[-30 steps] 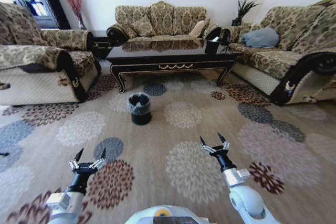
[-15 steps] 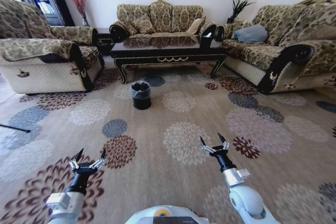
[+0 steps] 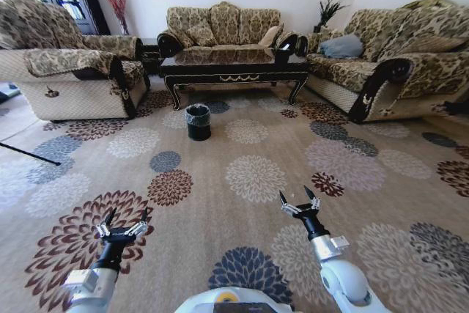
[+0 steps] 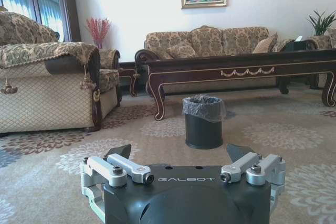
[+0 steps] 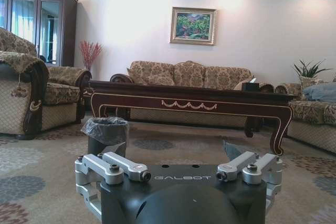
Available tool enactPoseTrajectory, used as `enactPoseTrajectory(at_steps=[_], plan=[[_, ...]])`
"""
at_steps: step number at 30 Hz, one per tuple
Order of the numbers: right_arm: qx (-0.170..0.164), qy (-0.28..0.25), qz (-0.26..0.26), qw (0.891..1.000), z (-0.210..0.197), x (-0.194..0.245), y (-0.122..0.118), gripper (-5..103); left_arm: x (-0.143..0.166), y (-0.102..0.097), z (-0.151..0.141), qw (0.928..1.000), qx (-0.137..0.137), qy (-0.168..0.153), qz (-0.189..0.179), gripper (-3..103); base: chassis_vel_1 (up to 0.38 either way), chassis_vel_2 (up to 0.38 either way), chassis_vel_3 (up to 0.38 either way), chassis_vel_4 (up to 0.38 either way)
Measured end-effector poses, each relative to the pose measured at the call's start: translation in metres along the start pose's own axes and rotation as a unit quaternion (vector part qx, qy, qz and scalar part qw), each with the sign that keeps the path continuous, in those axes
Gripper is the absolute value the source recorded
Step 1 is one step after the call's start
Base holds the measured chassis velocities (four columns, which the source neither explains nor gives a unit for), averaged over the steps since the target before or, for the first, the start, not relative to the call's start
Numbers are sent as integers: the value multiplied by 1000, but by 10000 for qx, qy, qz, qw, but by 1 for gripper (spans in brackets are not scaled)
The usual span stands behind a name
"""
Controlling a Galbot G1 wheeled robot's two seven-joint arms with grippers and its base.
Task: Move to the front of the table and pick up the trash from the floor, then place it into the trash bin.
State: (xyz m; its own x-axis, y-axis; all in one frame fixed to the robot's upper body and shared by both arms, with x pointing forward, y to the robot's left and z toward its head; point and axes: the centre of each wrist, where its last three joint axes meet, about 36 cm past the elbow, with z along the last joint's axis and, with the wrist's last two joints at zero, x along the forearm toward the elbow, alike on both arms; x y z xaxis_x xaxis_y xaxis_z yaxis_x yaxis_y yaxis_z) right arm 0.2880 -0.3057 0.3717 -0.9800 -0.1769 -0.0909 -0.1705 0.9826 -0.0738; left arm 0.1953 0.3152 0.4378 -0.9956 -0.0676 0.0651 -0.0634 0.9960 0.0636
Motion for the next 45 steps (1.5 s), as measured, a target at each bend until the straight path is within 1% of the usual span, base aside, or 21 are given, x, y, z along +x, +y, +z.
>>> enactPoseTrajectory(at_steps=[45], plan=[[-1, 3, 0, 10000, 0, 0, 0, 100, 0, 0, 0, 10000, 0, 1, 0, 100, -2, 3, 1, -3]])
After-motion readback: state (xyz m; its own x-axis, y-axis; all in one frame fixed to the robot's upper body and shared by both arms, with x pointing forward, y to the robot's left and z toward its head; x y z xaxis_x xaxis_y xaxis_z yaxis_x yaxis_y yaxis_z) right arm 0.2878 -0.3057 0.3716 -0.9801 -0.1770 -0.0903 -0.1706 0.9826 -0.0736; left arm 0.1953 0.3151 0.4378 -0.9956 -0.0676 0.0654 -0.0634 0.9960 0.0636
